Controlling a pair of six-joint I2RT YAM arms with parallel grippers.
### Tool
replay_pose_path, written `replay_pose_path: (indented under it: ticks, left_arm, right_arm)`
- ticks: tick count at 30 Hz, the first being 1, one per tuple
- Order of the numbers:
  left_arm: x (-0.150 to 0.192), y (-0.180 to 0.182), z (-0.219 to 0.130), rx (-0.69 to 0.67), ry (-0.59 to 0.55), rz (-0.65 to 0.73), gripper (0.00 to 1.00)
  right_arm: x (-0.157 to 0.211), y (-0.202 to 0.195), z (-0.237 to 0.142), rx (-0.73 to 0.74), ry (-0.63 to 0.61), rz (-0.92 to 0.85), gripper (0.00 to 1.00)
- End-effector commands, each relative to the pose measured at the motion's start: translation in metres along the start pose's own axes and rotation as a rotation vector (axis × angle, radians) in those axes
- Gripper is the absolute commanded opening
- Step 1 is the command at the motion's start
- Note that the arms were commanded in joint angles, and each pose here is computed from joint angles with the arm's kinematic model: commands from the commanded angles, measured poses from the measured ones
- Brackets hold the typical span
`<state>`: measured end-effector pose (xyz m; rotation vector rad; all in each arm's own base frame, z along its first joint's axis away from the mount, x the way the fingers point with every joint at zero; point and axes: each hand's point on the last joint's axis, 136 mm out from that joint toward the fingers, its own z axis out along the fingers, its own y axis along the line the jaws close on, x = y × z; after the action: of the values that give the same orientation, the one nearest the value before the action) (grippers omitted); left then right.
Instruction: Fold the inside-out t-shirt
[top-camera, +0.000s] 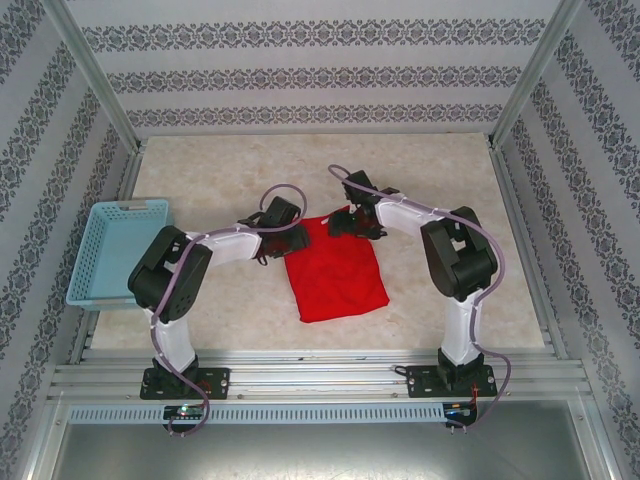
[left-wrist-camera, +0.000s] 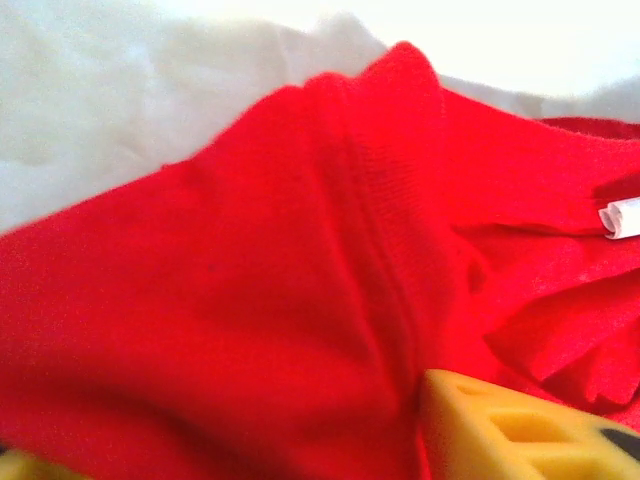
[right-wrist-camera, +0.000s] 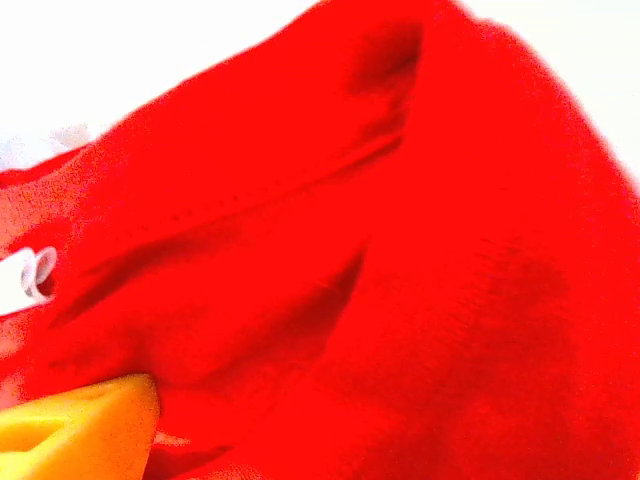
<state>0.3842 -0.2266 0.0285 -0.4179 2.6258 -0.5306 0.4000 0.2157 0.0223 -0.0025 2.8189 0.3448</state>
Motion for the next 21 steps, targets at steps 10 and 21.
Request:
replay_pose_path:
  ticks: [10, 21]
  left_arm:
    - [0.015, -0.002, 0.008, 0.019, 0.05, 0.011, 0.17]
    - [-0.087, -0.043, -0.07, 0.201, -0.194, 0.039, 0.0]
  right_arm:
    - [0.023, 0.024, 0.003, -0.062, 0.022, 0.047, 0.23]
    - [-0.088, 0.026, -0.115, -0.271, -0.31, 0.042, 0.0]
